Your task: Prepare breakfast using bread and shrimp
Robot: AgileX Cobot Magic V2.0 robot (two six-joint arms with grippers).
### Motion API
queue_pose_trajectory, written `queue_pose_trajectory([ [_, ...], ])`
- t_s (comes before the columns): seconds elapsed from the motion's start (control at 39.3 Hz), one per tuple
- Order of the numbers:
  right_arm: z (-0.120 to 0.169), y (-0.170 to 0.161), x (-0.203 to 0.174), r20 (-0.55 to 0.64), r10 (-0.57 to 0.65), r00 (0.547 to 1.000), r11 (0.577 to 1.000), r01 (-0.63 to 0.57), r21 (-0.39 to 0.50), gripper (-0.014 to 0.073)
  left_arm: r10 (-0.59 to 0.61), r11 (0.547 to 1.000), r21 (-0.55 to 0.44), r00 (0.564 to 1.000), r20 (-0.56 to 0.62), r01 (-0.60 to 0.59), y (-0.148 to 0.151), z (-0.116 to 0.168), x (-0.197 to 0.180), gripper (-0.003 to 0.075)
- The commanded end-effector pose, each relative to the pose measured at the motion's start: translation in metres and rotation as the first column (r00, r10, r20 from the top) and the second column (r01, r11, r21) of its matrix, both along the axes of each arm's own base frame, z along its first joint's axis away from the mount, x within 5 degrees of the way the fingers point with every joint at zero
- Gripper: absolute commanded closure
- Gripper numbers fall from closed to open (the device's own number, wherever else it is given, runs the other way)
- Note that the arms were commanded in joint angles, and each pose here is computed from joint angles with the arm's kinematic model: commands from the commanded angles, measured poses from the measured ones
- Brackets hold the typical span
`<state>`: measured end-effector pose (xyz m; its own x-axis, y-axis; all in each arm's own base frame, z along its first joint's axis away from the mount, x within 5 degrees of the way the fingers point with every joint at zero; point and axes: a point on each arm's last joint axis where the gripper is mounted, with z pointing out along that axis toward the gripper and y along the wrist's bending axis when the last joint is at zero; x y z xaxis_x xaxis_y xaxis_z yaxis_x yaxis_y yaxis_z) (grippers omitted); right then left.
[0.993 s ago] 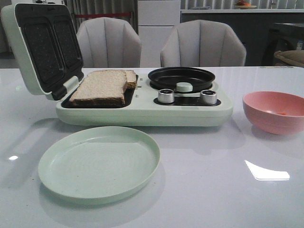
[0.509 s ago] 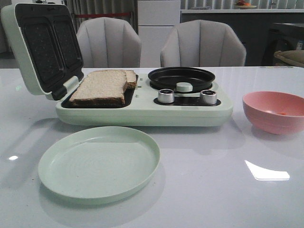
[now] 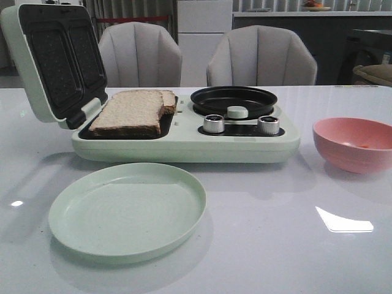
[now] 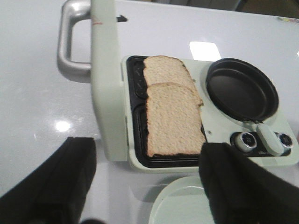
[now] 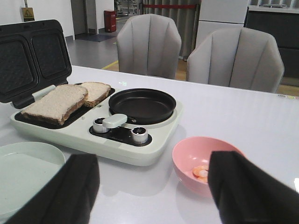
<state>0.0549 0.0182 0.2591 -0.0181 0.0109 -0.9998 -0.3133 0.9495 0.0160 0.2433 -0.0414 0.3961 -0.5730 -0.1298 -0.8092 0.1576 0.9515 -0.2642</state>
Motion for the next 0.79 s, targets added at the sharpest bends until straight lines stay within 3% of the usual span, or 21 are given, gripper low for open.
queue_pose_trajectory([
  [0.0, 0.016, -0.001, 0.0, 0.096, -0.01, 0.995, 1.0, 0.008, 0.021, 0.0018, 0.063, 0.996, -0.06, 0.996, 0.064, -0.059, 0.014, 0.025, 0.013, 0.019],
  [0.13, 0.016, -0.001, 0.0, 0.096, -0.01, 0.995, 1.0, 0.008, 0.021, 0.0016, 0.084, 0.993, -0.092, 0.994, 0.069, -0.078, 0.032, 0.033, 0.032, 0.019],
  [0.25, 0.016, -0.001, 0.0, 0.096, -0.01, 0.995, 1.0, 0.008, 0.021, 0.0016, 0.063, 0.978, -0.203, 0.997, 0.049, -0.052, 0.054, 0.033, 0.054, 0.019],
  [0.51, 0.016, -0.001, 0.0, 0.096, -0.01, 0.995, 1.0, 0.008, 0.021, 0.0016, -0.019, 0.855, -0.513, 0.994, 0.112, 0.074, 0.095, 0.018, 0.087, 0.019],
  [0.76, 0.016, -0.001, 0.0, 0.096, -0.01, 0.995, 1.0, 0.008, 0.021, 0.0016, -0.048, 0.806, -0.588, 0.997, 0.057, 0.072, 0.106, -0.02, 0.118, 0.019],
])
